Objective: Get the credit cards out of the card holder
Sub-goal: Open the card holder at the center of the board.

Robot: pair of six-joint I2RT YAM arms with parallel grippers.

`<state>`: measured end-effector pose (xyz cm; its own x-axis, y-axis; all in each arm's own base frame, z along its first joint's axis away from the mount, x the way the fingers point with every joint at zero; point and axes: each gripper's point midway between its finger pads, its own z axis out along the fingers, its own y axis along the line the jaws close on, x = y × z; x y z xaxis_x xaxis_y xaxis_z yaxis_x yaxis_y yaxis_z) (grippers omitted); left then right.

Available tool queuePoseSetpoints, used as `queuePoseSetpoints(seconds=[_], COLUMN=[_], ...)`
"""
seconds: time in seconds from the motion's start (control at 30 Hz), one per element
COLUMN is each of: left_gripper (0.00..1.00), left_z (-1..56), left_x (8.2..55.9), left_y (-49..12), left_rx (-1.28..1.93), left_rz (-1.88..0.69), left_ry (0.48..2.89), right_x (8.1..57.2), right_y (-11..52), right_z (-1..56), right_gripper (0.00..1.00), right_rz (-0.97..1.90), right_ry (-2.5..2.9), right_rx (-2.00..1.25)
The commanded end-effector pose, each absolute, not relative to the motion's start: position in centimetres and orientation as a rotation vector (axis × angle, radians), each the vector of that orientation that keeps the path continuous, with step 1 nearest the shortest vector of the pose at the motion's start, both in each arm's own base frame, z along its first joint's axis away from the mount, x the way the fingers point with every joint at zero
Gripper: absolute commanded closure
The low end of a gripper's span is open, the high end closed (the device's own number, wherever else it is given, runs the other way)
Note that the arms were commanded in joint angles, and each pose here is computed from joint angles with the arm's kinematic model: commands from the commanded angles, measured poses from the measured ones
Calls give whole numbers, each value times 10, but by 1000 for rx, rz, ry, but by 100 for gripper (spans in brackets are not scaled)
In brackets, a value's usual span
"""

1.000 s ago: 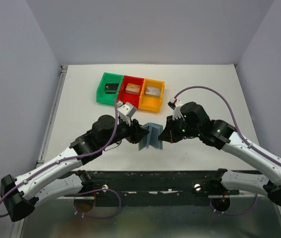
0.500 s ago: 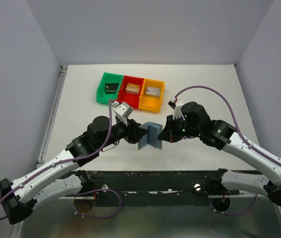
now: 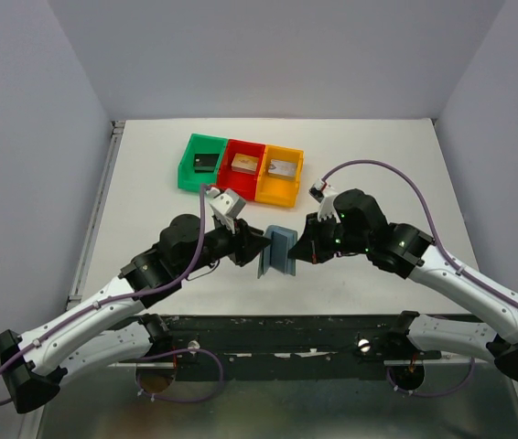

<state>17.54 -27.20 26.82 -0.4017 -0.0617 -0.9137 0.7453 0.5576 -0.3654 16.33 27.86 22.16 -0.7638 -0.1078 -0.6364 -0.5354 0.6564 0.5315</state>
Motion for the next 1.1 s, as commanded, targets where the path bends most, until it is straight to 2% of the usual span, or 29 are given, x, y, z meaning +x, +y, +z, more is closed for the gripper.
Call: queuePoseSetpoints(seconds=[0.0, 0.23, 0.4, 0.5, 0.8, 1.07], left_gripper=[63, 64, 74, 77, 83, 83], left_z=[283, 281, 280, 279, 276, 270], left_x=[167, 166, 166, 165, 165, 167], left_y=[-271, -270, -270, -273, -276, -279], left_rx=[602, 607, 617, 625, 641, 644], left_rz=[-1006, -996, -994, -1003, -999, -986], left_ry=[1737, 1738, 1738, 1740, 1750, 1772], right_x=[162, 162, 160, 161, 159, 157], right_y=[283, 285, 286, 286, 287, 289], right_z=[232, 233, 236, 235, 238, 244], right_gripper=[100, 100, 100, 100, 100, 100], right_rz=[1049, 1068, 1087, 1089, 1103, 1129], right_ry=[2252, 2242, 2226, 2230, 2214, 2201], right_rx=[-498, -495, -501, -503, -513, -529])
